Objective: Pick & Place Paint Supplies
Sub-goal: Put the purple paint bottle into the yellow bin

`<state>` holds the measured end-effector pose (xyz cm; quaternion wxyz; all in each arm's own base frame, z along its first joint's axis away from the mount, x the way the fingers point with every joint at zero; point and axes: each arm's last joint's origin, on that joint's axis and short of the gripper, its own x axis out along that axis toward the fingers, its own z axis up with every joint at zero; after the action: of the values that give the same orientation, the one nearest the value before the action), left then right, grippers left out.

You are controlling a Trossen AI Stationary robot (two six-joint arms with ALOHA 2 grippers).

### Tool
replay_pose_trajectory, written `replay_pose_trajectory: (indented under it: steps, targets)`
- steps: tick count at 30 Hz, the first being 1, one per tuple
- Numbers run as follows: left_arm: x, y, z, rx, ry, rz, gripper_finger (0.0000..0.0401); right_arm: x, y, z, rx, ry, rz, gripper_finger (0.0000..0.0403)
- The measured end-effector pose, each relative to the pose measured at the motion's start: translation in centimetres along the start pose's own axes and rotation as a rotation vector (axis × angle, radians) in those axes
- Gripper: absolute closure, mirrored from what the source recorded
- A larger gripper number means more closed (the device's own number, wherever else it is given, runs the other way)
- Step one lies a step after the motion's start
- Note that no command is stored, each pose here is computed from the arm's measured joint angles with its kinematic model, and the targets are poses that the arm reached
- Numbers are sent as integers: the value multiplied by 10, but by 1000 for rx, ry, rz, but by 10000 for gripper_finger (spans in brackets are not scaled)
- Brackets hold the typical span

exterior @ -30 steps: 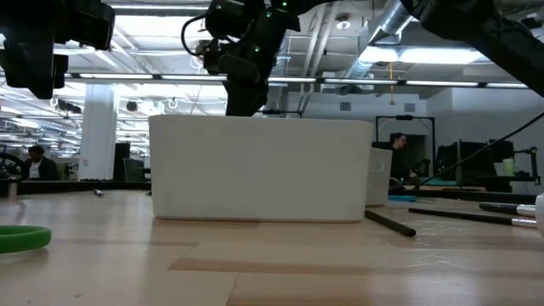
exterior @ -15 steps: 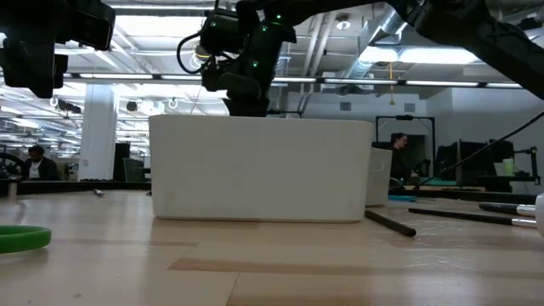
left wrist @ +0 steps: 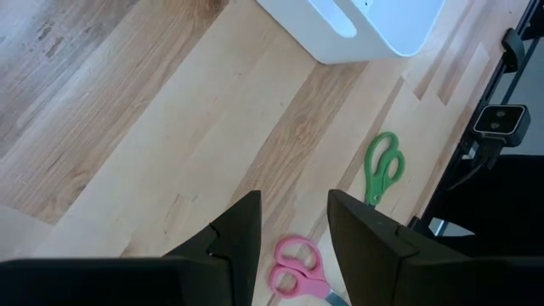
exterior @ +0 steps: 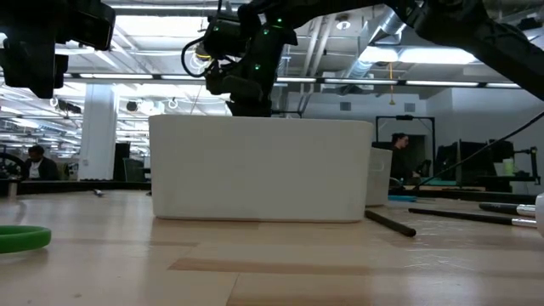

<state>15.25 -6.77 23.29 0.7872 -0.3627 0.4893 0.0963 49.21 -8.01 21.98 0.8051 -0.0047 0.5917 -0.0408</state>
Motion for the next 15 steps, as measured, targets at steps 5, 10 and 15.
replay_pose_trajectory:
  steps: [5,10,15]
  targets:
    - [0,0,0,0,-1,1,270,0,1,0,7,-2,16,295]
    - [0,0,0,0,-2,1,270,0,1,0,26,-5,26,280]
    - [0,0,0,0,-4,-1,270,0,1,0,37,-6,26,217]
